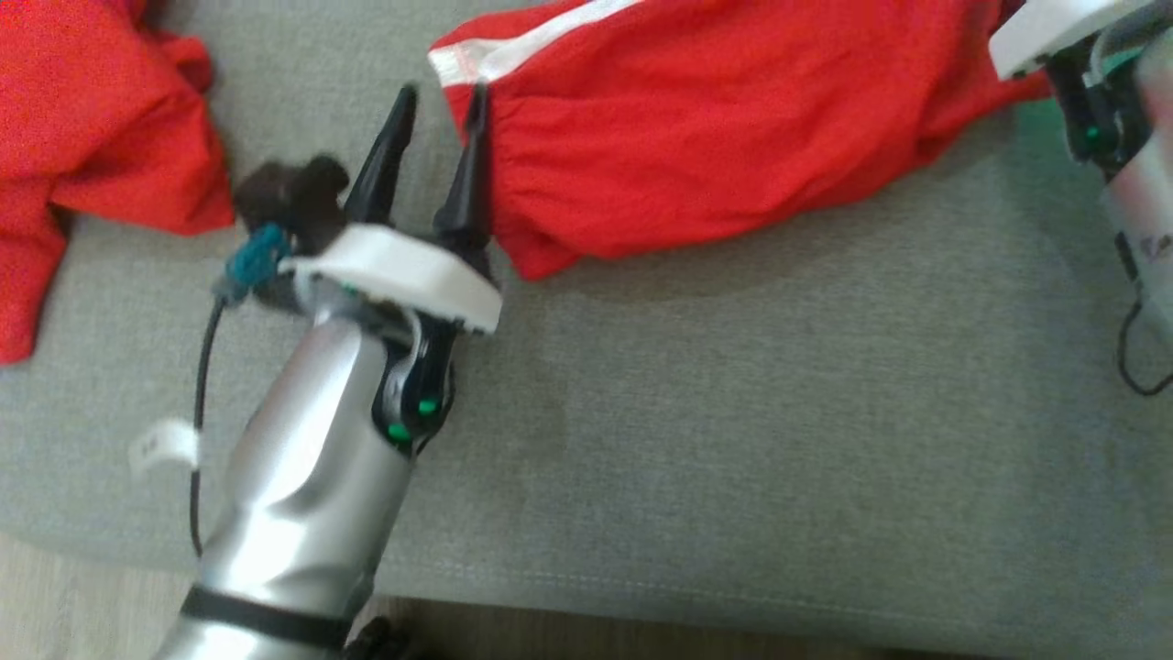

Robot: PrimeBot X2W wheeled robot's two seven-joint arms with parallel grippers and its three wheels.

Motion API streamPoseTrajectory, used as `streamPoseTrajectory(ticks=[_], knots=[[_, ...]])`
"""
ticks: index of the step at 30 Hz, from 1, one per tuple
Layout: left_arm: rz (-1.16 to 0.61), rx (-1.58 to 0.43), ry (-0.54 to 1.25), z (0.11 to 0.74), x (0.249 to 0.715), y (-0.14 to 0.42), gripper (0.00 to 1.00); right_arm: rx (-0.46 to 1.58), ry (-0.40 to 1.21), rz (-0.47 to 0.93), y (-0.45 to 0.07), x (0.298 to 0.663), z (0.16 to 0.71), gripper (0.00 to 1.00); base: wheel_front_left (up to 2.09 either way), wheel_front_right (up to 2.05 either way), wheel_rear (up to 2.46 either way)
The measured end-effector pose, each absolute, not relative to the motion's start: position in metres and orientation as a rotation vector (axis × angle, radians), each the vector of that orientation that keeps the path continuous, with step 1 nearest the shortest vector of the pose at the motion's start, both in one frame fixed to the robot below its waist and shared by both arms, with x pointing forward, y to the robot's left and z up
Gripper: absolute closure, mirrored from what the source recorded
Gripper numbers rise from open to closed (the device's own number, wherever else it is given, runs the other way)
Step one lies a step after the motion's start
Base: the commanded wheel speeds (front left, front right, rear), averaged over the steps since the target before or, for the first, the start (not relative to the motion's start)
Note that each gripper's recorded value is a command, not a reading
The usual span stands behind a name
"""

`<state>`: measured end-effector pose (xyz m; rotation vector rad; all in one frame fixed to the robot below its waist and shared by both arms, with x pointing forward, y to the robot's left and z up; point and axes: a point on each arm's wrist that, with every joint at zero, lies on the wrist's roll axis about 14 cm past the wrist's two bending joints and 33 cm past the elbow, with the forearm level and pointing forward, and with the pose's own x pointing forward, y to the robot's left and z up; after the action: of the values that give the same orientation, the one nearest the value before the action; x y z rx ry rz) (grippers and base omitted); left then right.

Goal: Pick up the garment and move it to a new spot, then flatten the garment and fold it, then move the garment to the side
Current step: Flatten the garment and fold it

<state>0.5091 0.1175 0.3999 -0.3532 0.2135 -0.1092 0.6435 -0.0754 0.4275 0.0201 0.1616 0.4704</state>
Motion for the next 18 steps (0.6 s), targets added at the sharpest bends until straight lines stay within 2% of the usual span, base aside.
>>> streamPoseTrajectory(ticks=[7, 13, 18], knots=[[-0.047, -0.200, 0.143, 0.419, 0.492, 0.136, 0.00, 0.039, 0.041, 0.414, -0.102, 0.615, 0.466, 0.00, 0.00, 0.00, 0.00], [-0.054, -0.121, 0.031, 0.455, 0.485, 0.138, 0.00, 0.065, 0.044, 0.321, -0.132, 0.557, 0.460, 0.00, 0.00, 0.00, 0.00], [-0.067, -0.107, -0.002, 0.467, 0.484, 0.136, 0.00, 0.070, 0.037, 0.279, -0.143, 0.528, 0.461, 0.00, 0.00, 0.00, 0.00]])
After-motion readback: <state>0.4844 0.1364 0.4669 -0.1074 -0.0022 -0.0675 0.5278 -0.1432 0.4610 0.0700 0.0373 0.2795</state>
